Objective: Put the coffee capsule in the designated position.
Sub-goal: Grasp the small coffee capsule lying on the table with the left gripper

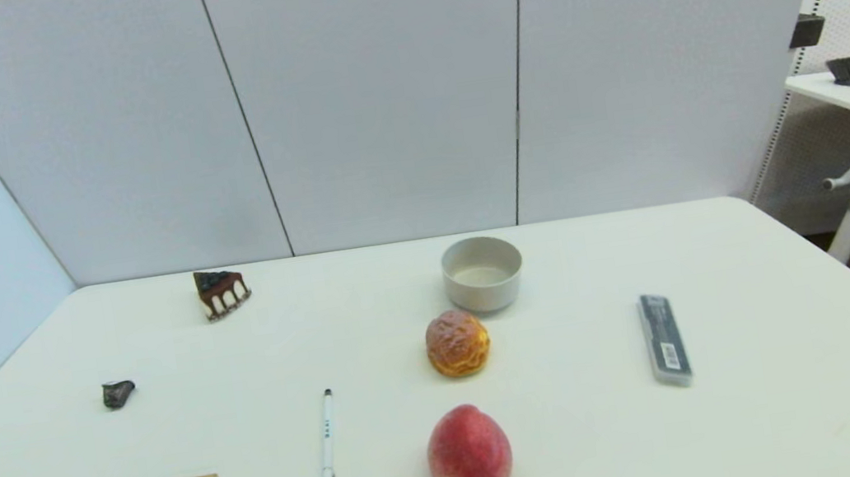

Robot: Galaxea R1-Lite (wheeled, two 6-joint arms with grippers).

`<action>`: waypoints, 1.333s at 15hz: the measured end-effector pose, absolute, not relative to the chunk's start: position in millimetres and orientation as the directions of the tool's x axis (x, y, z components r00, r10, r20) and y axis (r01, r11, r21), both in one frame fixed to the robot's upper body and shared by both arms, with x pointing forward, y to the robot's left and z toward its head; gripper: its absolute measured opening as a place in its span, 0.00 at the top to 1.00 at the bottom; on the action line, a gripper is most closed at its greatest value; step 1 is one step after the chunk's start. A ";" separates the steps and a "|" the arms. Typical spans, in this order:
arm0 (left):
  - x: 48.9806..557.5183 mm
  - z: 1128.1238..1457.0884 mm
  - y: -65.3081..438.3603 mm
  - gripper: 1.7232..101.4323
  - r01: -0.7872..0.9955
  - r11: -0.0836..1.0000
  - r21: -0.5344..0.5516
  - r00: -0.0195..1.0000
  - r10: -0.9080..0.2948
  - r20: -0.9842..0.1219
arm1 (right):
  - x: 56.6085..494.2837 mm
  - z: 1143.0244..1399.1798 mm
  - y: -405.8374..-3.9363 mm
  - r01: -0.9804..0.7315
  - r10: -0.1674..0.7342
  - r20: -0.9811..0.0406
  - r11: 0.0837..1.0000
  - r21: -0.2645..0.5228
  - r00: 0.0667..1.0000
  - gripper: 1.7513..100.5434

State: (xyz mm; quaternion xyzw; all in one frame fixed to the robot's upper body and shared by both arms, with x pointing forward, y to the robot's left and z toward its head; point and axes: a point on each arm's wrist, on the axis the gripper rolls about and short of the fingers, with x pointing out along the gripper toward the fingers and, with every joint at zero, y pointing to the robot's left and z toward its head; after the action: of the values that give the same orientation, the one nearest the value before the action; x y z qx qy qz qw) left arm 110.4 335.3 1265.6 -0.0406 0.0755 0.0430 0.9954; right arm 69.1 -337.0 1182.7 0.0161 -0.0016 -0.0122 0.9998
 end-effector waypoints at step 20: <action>332.7 1332.5 400.3 0.04 -0.017 0.993 0.117 0.543 0.107 -0.833 | 69.1 1182.8 -337.1 0.024 -0.024 0.004 0.999 0.032 1.000 0.03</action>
State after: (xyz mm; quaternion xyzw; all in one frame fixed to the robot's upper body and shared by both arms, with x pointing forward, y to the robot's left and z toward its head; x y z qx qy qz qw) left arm 332.7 400.3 1332.5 0.0473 0.4767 0.0354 0.8771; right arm 69.1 -337.1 1182.8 0.0161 -0.0020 -0.0120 0.9998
